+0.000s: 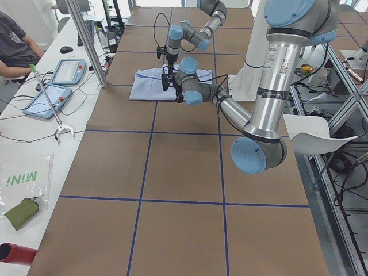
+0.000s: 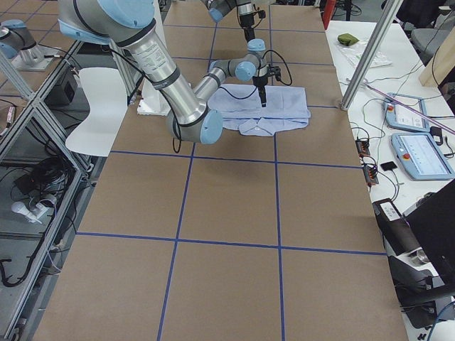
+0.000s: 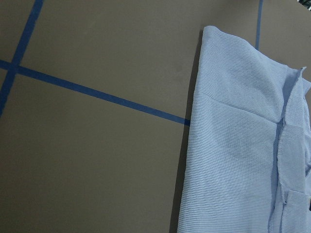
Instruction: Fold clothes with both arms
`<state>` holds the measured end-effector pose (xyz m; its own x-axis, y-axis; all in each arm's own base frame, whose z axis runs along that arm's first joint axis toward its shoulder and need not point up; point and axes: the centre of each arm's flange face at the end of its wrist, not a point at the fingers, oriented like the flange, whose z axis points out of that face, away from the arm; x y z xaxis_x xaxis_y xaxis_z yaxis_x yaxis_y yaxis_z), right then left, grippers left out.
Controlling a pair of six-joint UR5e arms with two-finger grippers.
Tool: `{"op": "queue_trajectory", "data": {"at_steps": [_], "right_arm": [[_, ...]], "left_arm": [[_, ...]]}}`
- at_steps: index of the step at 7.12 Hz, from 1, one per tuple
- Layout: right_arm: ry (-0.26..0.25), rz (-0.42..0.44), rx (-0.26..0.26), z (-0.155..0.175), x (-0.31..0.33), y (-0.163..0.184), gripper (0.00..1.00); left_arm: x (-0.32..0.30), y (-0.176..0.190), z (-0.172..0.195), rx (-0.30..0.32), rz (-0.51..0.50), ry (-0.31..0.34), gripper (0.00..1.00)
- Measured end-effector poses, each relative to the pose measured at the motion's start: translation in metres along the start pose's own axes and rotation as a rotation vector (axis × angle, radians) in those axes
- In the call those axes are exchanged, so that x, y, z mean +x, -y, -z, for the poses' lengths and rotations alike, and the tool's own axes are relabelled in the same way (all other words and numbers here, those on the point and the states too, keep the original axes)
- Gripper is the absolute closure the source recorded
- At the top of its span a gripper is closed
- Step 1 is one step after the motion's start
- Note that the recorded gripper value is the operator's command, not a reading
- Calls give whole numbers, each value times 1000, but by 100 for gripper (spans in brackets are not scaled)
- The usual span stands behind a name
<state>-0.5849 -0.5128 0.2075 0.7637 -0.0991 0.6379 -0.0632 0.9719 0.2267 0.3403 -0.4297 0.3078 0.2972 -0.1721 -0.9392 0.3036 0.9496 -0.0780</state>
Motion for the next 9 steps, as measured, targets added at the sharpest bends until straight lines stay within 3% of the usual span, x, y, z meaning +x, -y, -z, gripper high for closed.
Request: {"op": "queue_trajectory", "data": {"at_steps": [4,9], "right_arm": [[-128,72,-47,-23,-6,-3,0],[-197,118,-63,-40,-6,-16,0]], "left_arm": [[1,-11,-10,-20,-8,2,0],[2,-19,-19,-35,-14,6,0]]}}
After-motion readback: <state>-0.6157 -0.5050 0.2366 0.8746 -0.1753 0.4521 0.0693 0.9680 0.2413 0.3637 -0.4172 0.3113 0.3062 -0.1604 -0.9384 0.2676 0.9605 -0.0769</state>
